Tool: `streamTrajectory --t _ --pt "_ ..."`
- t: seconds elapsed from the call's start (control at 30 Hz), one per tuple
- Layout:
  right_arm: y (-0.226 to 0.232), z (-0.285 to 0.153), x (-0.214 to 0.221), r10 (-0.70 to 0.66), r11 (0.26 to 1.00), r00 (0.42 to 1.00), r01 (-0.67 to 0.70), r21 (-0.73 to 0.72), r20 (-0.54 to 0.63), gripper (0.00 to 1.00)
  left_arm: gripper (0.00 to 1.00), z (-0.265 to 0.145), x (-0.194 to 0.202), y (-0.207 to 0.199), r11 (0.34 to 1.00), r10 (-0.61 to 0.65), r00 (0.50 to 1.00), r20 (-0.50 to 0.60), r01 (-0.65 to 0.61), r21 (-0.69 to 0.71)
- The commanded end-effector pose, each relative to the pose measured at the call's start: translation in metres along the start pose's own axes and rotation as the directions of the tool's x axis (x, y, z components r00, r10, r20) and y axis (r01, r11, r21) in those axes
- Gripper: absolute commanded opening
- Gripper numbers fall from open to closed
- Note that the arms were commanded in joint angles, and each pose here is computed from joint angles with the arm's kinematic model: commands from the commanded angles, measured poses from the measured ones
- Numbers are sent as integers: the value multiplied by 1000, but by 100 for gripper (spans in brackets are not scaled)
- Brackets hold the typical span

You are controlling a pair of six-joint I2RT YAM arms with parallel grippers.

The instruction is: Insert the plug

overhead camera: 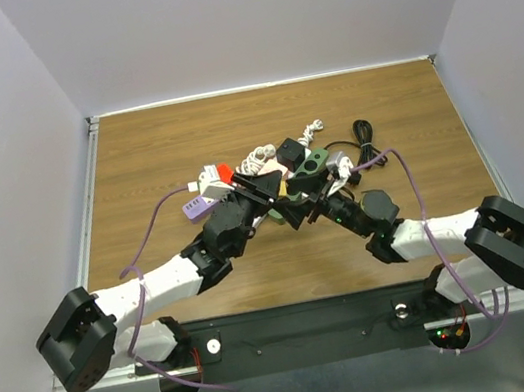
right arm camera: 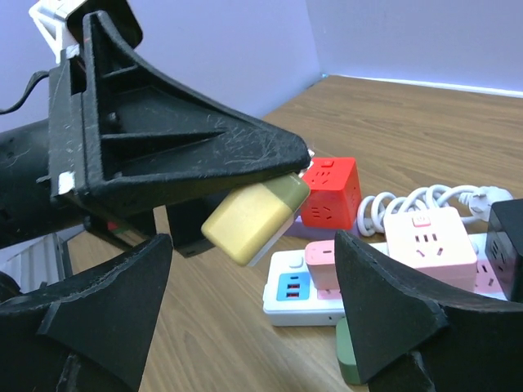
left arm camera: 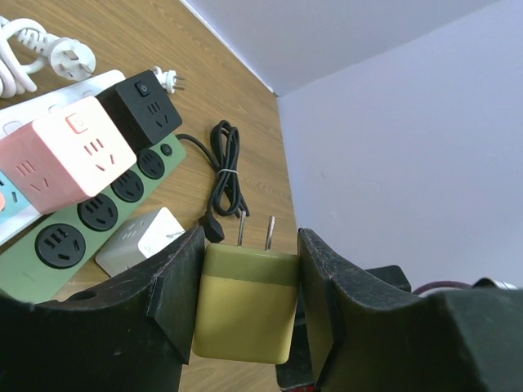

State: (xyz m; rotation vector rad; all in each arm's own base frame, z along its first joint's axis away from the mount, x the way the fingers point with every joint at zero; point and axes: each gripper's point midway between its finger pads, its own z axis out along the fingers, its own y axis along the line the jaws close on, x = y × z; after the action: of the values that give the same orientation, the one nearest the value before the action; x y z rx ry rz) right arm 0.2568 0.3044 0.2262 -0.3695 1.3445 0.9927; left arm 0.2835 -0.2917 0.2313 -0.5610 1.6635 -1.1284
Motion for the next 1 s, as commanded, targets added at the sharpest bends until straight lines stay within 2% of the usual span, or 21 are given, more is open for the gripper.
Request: streamTrajectory --t 0.0,0.2,0.27,0.3,0.47,0.6,0.63,0.7,0.77,0.87,0.9,0.93,0.97 --pt "16 16 -28 -20 998 994 26 -57 107 84 0 -9 -16 -21 992 -100 993 59 95 84" --pt "12 29 -16 -24 999 995 28 -42 92 80 0 -18 -12 -23 988 -117 992 51 111 111" --pt "10 30 -16 -27 999 995 30 -34 95 70 0 -19 -11 -24 987 -121 992 47 115 114" --pt "9 31 -16 -30 999 995 33 -30 96 61 0 -21 -12 -23 986 -126 991 50 119 116" --pt "6 31 -9 -30 999 996 32 -18 79 42 0 -27 -20 -22 988 -104 991 80 93 122" --pt "-8 27 -14 -52 997 994 47 60 99 15 0 -32 -20 -29 988 -42 997 65 32 154" --pt "-14 24 -13 -59 995 994 50 91 96 1 0 -32 -19 -28 988 -19 998 60 9 153" --pt "-18 22 -18 -85 991 991 73 116 102 0 1 -34 -15 -28 988 6 999 35 -11 156" --pt "-23 21 -18 -130 982 988 117 145 80 0 7 -36 -12 -29 985 51 999 17 -53 164" --pt "-31 22 -19 -177 969 983 168 183 37 0 25 -38 -12 -24 982 115 993 15 -116 150" --pt "-33 23 -20 -198 962 980 190 194 23 0 32 -39 -16 -20 978 153 988 31 -156 140" --pt "-37 20 -18 -206 955 978 202 216 -5 0 46 -38 -19 -14 977 173 984 41 -177 121" --pt "-39 19 -18 -210 951 977 208 227 -14 0 53 -38 -23 -11 974 192 980 50 -196 115"
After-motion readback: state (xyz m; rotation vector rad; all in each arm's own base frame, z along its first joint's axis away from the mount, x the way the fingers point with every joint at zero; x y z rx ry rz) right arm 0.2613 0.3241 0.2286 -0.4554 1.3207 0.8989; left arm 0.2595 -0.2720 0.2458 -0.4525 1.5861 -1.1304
